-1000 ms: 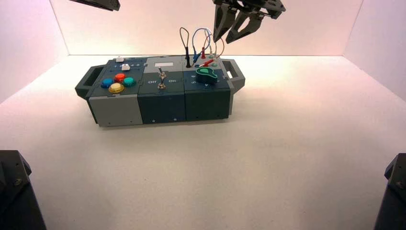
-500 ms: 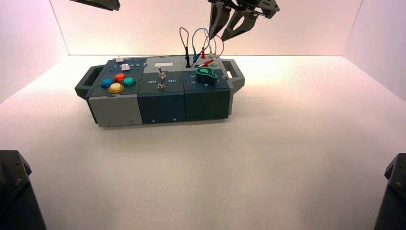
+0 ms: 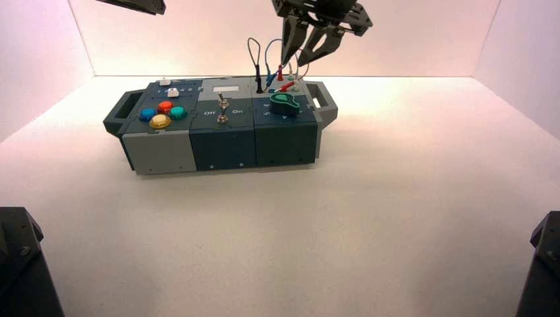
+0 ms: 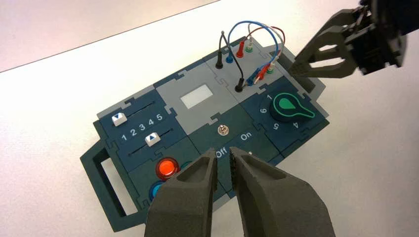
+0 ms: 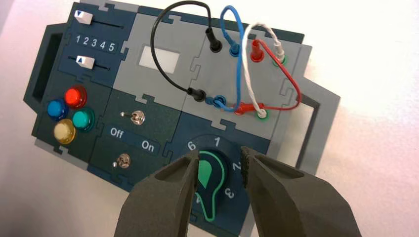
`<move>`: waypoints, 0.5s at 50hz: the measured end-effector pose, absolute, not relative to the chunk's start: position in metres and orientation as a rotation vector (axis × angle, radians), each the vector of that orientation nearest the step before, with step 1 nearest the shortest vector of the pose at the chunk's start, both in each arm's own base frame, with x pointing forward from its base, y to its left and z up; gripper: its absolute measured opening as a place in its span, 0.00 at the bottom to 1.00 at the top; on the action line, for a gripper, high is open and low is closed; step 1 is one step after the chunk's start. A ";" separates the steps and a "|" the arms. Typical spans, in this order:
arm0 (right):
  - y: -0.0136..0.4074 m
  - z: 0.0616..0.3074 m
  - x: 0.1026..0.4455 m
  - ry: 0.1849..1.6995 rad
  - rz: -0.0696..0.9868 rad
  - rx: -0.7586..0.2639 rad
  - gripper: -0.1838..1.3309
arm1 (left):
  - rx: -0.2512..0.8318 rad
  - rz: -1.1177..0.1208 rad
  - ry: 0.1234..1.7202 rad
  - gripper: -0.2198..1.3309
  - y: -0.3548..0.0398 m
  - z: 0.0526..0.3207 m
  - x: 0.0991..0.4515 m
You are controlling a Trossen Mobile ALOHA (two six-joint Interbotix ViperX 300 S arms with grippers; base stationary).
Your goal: Insert the blue wire.
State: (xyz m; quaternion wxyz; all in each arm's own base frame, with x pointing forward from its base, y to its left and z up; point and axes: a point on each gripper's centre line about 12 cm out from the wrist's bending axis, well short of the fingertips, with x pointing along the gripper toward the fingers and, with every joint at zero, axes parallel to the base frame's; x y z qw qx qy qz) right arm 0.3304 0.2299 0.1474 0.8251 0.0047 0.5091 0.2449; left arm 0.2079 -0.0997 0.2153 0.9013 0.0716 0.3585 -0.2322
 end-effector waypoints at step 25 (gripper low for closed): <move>0.242 0.126 0.348 1.100 0.506 0.020 0.72 | 0.180 -0.498 0.776 0.35 -0.100 0.210 0.206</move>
